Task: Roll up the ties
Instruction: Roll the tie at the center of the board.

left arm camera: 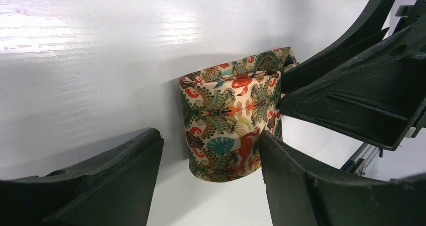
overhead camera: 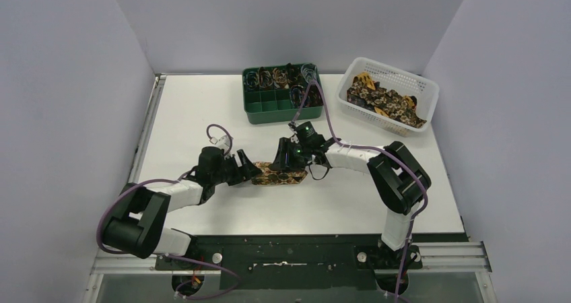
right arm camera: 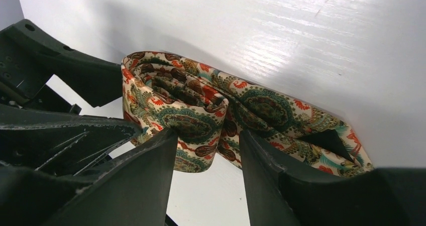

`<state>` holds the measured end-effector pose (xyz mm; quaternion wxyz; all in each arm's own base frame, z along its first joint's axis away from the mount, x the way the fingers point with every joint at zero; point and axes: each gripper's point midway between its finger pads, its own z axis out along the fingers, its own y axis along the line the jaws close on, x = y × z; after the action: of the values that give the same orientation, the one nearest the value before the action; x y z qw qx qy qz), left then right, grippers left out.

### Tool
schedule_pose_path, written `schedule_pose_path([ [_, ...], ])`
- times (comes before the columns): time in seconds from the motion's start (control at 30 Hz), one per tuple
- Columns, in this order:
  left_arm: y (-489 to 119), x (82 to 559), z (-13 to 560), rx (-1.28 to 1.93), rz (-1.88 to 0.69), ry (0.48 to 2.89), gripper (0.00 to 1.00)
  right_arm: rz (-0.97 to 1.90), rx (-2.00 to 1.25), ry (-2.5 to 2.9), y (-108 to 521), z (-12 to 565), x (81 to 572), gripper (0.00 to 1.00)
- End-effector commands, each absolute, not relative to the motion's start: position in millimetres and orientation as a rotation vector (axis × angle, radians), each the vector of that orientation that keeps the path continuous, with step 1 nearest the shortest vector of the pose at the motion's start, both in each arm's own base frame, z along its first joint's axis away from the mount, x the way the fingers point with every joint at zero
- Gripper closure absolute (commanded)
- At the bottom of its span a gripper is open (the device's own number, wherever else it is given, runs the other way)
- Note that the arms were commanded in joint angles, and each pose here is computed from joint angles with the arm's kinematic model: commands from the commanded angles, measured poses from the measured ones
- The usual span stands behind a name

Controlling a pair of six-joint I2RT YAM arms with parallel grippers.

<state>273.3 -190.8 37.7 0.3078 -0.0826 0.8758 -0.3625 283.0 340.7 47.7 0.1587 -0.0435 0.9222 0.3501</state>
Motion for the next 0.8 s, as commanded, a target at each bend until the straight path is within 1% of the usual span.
schedule_pose_path([
  [0.0,-190.3,275.3,42.2,-0.192,-0.942,2.315,0.31,0.952,-0.114,2.593,338.3,58.1,294.6,0.52],
  [0.17,-195.6,276.5,49.6,-0.178,-0.986,2.289,0.28,0.898,-0.111,2.631,330.6,43.8,290.0,0.56],
  [0.3,-195.8,276.4,44.5,-0.193,-0.988,2.308,0.27,0.89,-0.111,2.638,329.4,40.2,288.4,0.56],
  [0.6,-199.1,276.9,30.1,-0.289,-1.024,2.324,0.33,0.877,-0.123,2.642,328.0,36.8,284.7,0.56],
  [0.7,-200.1,276.1,26.8,-0.328,-1.046,2.317,0.38,0.873,-0.12,2.648,327.3,35.1,284.0,0.56],
  [0.77,-201.0,274.7,24.1,-0.341,-1.056,2.323,0.39,0.875,-0.12,2.649,327.4,34.5,283.7,0.56],
])
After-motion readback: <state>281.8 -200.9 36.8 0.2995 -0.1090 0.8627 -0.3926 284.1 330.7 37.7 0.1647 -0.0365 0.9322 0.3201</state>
